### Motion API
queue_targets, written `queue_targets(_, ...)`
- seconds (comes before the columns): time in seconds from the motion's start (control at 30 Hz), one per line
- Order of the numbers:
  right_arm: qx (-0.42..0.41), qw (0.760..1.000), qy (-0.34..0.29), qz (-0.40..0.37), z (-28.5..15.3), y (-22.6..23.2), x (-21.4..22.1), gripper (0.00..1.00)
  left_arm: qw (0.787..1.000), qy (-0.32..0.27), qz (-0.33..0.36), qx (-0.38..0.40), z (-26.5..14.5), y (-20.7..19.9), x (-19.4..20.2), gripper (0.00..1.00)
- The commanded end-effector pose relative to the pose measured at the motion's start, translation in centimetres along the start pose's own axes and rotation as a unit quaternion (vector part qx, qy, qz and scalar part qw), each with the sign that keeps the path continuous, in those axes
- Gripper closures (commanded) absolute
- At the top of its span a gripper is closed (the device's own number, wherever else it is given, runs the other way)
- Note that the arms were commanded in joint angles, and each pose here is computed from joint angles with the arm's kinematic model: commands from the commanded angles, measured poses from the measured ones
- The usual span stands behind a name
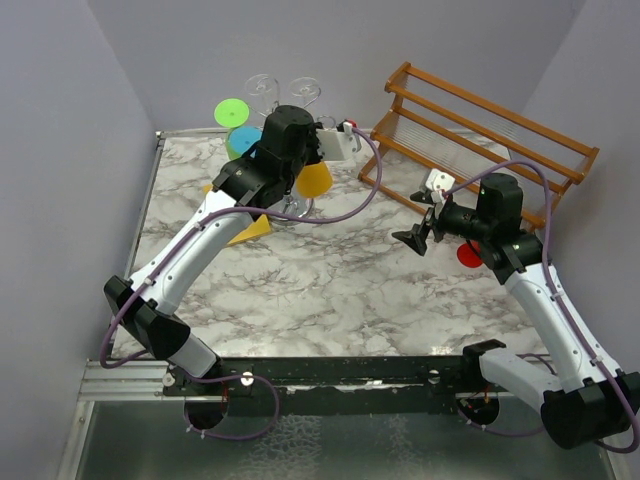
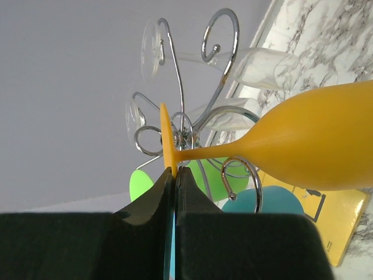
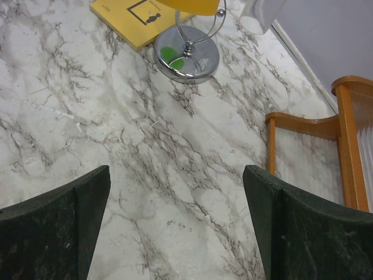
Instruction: Place the wine glass upside down on the wine glass rack
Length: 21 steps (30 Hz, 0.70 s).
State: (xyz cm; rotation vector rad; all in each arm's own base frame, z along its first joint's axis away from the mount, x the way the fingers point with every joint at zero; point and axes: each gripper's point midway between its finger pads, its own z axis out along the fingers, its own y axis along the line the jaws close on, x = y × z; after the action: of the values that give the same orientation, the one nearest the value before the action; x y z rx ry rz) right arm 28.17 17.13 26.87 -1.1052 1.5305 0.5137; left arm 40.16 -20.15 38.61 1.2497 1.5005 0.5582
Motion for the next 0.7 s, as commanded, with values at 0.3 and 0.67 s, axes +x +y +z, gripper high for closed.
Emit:
queue_targets(0.3,-0.001,1.000,-0.005,0.000,0.2,-0.1,0.1,0.05,0.999,0.033,0.016,-0.010,-1.5,0.0,1.8,1.00)
queue_targets(0.67,-0.001,1.000,0.000,0.002,0.3,-0.2,0.3,0.04,0.999,0.038,0.019,-0.002,-2.7,0.1,2.3,1.00)
